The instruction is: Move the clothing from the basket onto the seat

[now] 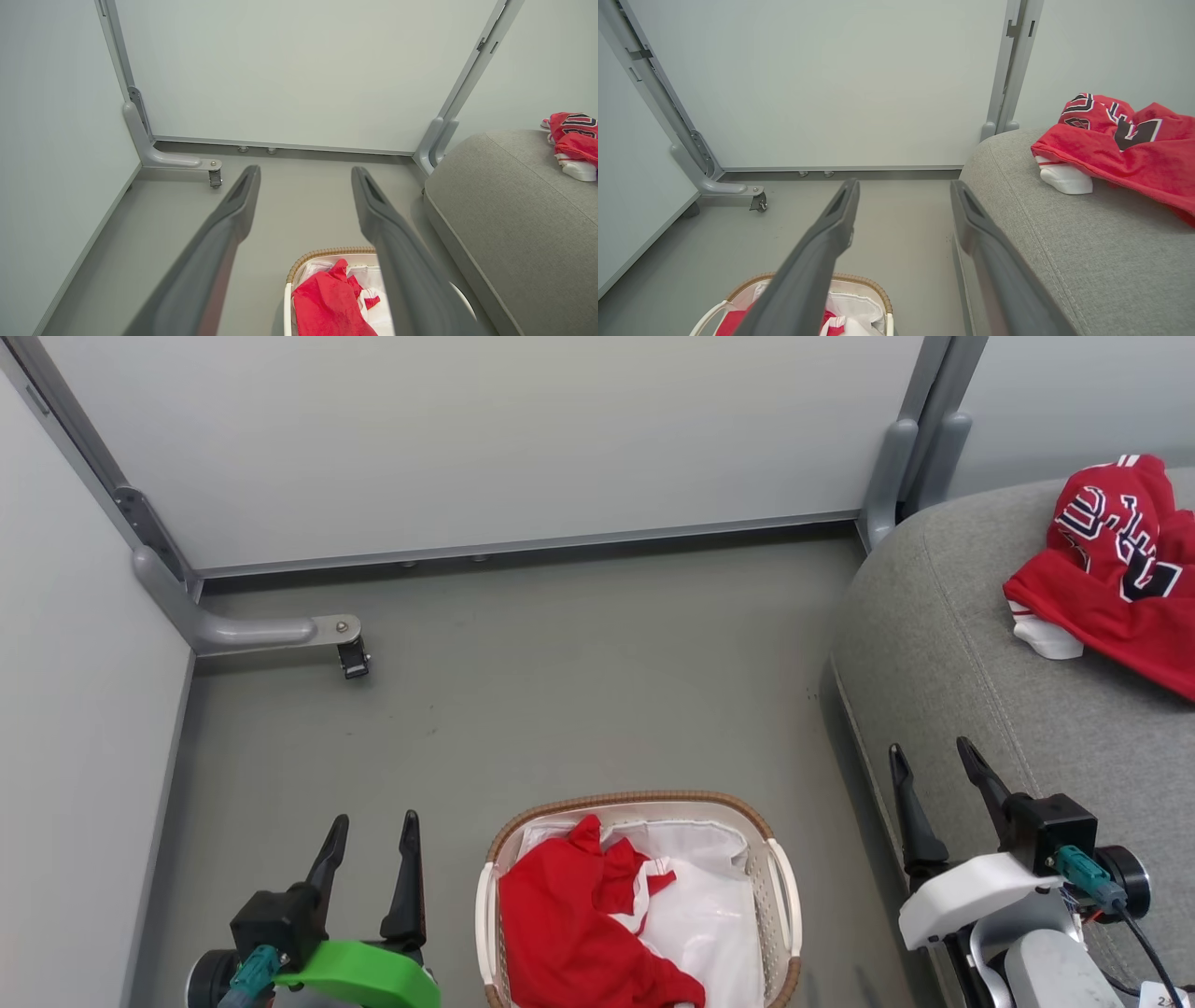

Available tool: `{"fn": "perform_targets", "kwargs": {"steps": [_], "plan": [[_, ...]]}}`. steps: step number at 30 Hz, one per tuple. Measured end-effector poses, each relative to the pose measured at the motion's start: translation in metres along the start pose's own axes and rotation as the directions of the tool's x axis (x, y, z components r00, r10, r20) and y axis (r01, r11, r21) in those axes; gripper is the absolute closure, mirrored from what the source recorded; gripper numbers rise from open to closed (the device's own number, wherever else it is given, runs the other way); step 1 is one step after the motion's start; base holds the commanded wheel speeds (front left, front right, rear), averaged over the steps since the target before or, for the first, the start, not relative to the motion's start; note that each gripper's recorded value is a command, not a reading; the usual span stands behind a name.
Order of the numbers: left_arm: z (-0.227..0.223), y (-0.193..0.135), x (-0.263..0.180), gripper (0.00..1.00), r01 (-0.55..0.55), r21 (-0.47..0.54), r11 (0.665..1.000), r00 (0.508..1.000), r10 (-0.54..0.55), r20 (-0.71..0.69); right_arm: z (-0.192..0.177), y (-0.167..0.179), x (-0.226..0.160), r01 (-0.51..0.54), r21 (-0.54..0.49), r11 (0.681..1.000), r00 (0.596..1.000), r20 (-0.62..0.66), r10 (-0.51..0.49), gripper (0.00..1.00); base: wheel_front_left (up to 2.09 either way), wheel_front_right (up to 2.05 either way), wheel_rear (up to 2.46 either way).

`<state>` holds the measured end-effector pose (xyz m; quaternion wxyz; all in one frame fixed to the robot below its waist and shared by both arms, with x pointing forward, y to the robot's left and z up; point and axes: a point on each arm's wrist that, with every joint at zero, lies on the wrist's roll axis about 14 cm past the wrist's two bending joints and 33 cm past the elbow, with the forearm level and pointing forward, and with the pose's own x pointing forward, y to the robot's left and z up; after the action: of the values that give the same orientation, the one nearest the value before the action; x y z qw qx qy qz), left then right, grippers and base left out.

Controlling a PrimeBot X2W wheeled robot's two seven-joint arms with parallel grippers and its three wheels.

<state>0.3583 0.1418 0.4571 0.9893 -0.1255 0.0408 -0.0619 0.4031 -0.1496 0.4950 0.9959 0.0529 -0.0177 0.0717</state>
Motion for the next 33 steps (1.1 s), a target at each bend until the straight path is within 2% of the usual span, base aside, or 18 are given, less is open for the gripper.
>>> {"fn": "perform_targets", "kwargs": {"steps": [11,16,19,25,33], "plan": [[0.000,-0.028,0.048,0.00,0.127,0.088,0.988,0.992,-0.126,-0.017,0.001,-0.005,0.027,0.001,-0.018,1.000,1.000,0.016,-0.001,0.00,0.00,0.00,0.00],[-0.003,-0.043,0.084,0.00,0.208,0.149,0.967,0.978,-0.204,-0.041,0.000,-0.015,0.046,0.016,-0.039,0.999,1.000,0.027,-0.015,0.00,0.00,0.00,0.00],[-0.025,-0.052,0.101,0.00,0.273,0.181,0.945,0.960,-0.255,-0.115,-0.006,-0.021,0.058,0.026,-0.048,0.999,0.999,0.021,-0.025,0.00,0.00,0.00,0.00],[-0.094,-0.076,0.117,0.00,0.448,0.218,0.867,0.866,-0.360,-0.346,-0.023,-0.032,0.079,0.043,-0.058,0.997,0.999,0.003,-0.043,0.00,0.00,0.00,0.00],[-0.192,-0.086,0.102,0.00,0.624,0.158,0.766,0.670,-0.420,-0.612,-0.059,-0.046,0.101,0.055,-0.070,0.996,0.997,-0.049,-0.058,0.00,0.00,0.00,0.00]]}}
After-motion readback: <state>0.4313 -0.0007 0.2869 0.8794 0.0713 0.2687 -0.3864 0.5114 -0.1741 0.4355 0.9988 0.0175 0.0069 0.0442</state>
